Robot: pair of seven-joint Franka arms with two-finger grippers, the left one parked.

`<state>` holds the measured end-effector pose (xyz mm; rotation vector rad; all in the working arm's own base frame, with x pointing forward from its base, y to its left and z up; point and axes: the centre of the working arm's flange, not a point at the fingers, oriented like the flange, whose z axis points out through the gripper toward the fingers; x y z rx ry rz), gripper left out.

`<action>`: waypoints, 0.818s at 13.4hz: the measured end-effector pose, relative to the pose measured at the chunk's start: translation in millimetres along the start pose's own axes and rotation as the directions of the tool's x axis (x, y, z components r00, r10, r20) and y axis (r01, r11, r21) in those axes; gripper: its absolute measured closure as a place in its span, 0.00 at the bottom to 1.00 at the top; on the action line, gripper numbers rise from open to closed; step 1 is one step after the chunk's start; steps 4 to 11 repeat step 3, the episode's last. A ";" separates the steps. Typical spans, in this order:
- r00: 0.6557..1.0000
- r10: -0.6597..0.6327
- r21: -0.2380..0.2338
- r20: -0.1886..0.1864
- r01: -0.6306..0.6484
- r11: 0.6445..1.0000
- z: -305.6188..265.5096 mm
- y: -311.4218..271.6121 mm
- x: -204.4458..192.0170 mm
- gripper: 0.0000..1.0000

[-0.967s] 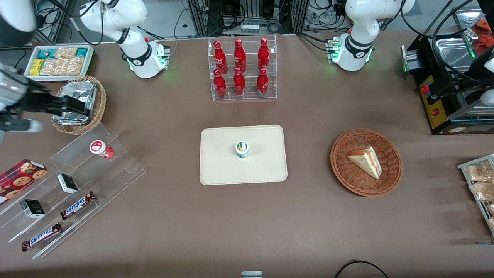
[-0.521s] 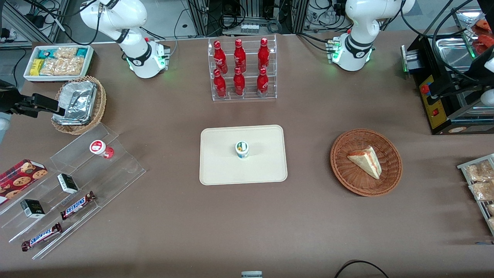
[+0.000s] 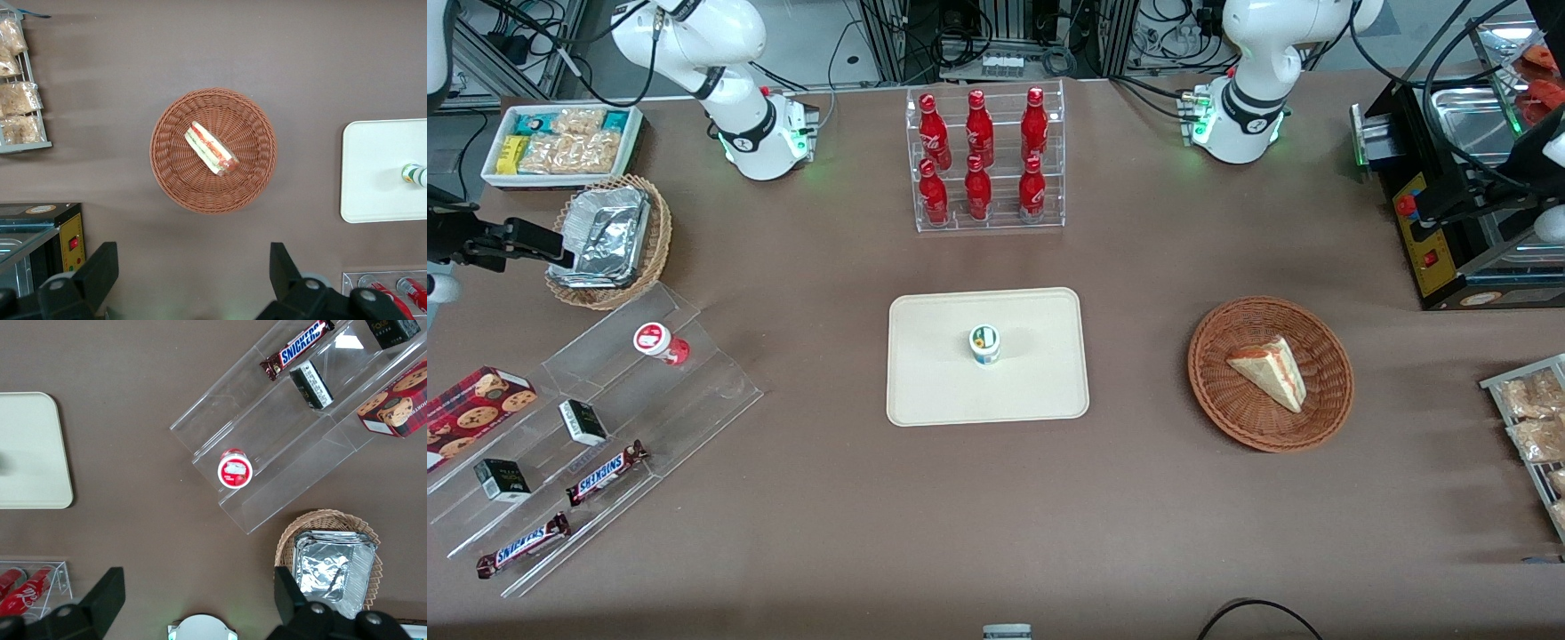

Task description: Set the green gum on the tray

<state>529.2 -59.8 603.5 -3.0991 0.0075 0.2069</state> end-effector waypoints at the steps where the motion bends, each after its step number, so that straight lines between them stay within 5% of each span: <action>1: 1.000 -0.005 -0.002 -0.004 0.005 1.000 -1.6 -2.5 3.0 0.00; 11: 1.000 -0.003 -0.004 -0.003 0.003 1.000 -0.7 -1.7 9.3 0.00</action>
